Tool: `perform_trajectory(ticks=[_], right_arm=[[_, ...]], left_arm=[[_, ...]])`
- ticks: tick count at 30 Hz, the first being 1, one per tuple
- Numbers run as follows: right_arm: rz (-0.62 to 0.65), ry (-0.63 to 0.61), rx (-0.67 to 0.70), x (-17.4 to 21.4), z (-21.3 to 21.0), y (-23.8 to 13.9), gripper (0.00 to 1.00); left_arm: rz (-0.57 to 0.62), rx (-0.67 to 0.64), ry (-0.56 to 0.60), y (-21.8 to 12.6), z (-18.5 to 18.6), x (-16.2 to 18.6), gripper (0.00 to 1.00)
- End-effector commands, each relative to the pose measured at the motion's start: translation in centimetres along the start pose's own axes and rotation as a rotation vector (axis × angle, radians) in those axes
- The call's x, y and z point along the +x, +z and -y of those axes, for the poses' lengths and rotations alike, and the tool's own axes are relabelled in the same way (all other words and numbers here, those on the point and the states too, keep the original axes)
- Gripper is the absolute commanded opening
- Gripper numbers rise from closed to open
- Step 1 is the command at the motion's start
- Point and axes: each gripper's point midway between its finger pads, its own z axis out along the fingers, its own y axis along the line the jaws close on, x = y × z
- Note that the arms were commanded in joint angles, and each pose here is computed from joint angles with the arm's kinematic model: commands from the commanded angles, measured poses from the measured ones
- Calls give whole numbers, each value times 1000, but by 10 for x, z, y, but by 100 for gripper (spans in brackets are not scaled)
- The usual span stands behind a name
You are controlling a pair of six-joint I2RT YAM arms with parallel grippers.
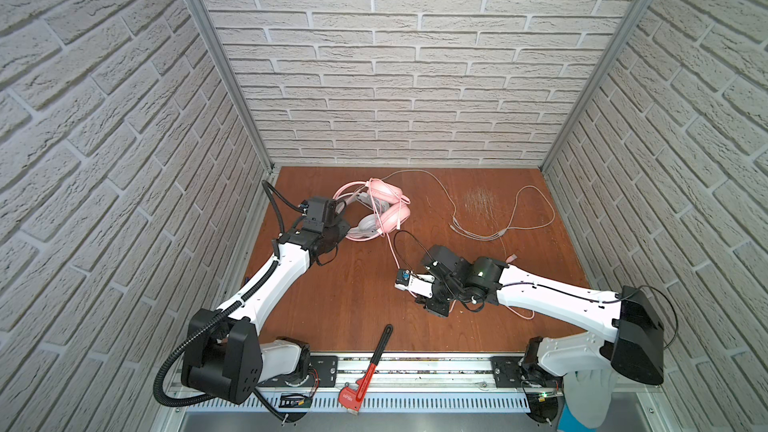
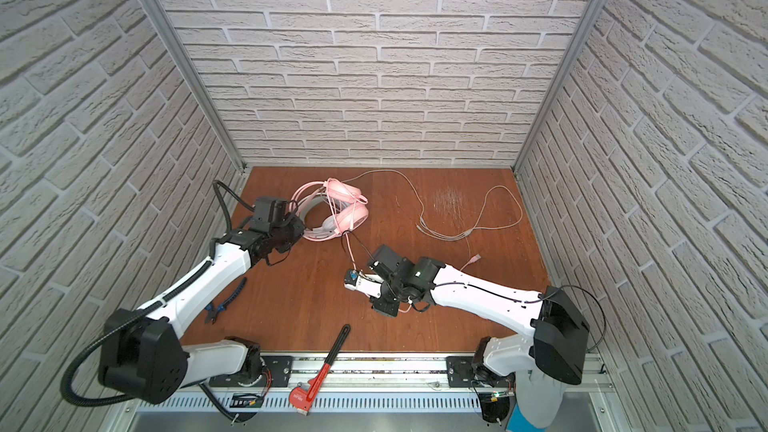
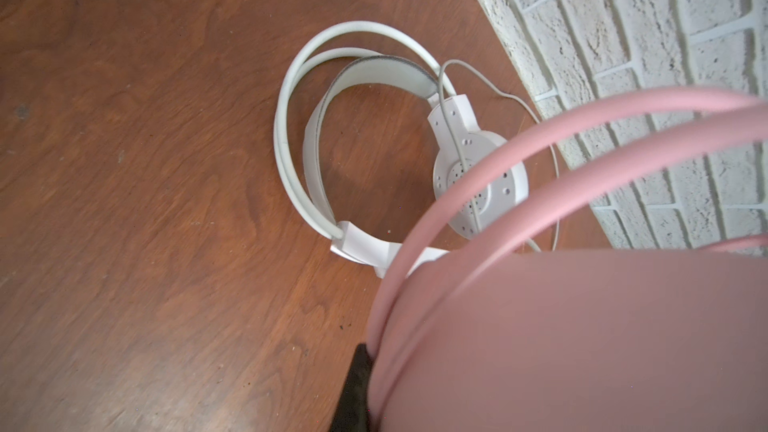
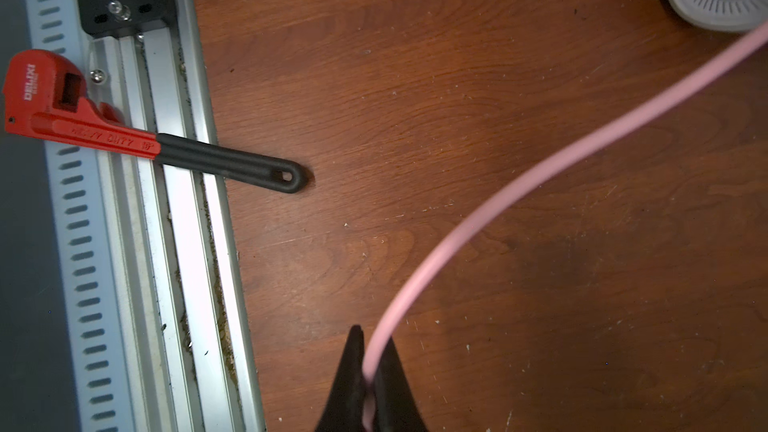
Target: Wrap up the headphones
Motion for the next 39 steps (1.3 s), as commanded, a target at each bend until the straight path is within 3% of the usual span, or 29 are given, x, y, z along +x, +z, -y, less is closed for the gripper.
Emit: perform_trajectory(ticks=[1,8,16,26,39], right_arm=[[77,-118,-80,-13,-23,-23,5],[117,-193,-129,-17,-36,-44,5],[102,-246,-192,-27,-45,-59,5],[222,-328,-230,-49,-59,-95,5],[133,-288,-10,-60,-4,-90,5]], left_arm=[[84,47,-14,-5,16,-19,0],[84,6,-7,1,8,-17,0],[84,-75,77,0,5,-11,0],[92,-139,105,1,-6,-10,0],[18,-191,264,8,3,12,0]])
